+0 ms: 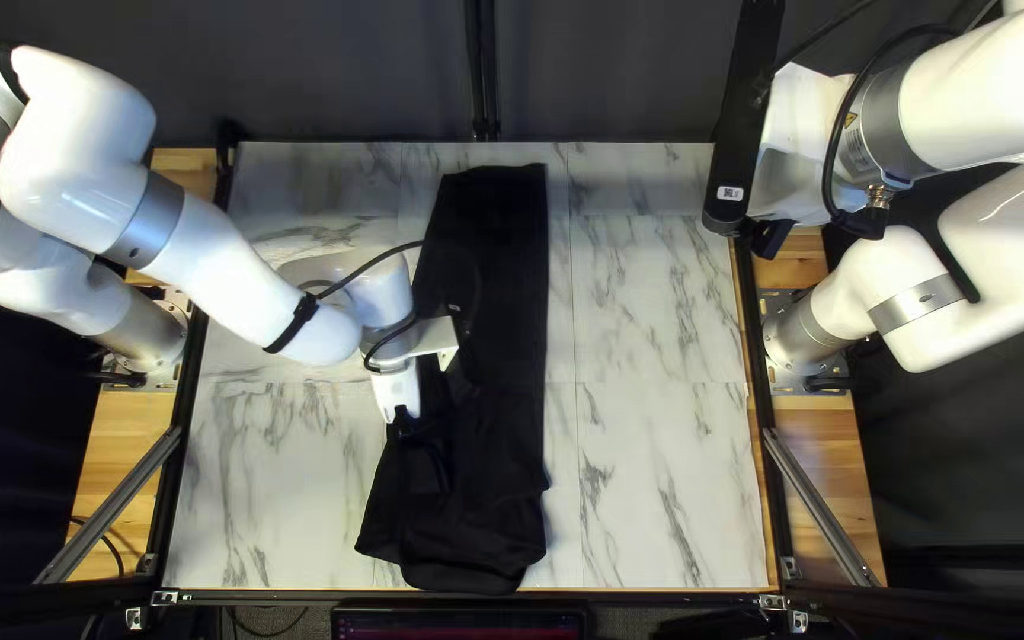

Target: Fold t-shirt

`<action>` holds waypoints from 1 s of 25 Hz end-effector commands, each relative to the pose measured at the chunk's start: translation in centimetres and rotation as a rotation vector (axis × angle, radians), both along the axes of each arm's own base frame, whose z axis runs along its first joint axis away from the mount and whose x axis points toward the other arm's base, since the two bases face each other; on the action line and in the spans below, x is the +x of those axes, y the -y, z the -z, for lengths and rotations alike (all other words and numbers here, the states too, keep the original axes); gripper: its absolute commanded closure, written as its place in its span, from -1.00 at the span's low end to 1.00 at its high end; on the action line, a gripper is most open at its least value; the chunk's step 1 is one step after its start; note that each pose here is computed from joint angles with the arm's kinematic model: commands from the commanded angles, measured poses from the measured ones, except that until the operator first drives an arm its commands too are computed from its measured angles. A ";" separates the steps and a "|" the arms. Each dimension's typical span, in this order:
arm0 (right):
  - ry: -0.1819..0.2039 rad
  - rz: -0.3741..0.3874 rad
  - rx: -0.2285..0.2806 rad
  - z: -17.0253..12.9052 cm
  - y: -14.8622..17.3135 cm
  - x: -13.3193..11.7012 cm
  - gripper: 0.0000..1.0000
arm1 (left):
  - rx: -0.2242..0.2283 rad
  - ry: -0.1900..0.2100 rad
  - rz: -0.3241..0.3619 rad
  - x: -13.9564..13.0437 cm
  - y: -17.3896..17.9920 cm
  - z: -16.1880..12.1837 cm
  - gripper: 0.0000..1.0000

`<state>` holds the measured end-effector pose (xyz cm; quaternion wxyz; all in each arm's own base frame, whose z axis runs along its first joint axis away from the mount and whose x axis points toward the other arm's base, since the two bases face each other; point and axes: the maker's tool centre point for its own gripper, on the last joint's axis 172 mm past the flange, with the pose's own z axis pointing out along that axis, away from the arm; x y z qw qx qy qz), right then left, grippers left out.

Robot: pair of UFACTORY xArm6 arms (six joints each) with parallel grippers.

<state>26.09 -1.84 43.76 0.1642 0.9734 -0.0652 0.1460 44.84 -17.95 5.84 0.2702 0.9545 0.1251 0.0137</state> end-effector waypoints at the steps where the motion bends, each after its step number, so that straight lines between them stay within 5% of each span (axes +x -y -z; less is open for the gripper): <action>1: 0.000 0.000 0.000 0.0 0.0 0.0 -1.00 | 0.009 0.004 -0.005 -0.1 0.9 0.9 -1.00; 16: 0.000 0.000 0.000 0.0 0.0 0.0 -1.00 | -0.010 0.051 0.026 0.8 4.4 -0.6 -0.96; 18: 0.000 0.000 0.000 0.0 0.0 0.0 -1.00 | -0.014 0.056 0.027 0.7 4.3 -0.7 -0.41; 19: 0.000 0.000 0.000 0.0 0.0 0.0 -1.00 | -0.015 0.057 0.028 0.7 4.3 -0.7 0.62; 20: 0.000 0.000 0.000 0.0 0.0 0.0 -1.00 | -0.017 0.058 0.029 0.7 4.2 -0.9 0.90; 25: 0.000 0.000 0.000 0.0 0.0 0.0 -1.00 | -0.014 0.052 0.041 1.0 3.5 -2.1 1.00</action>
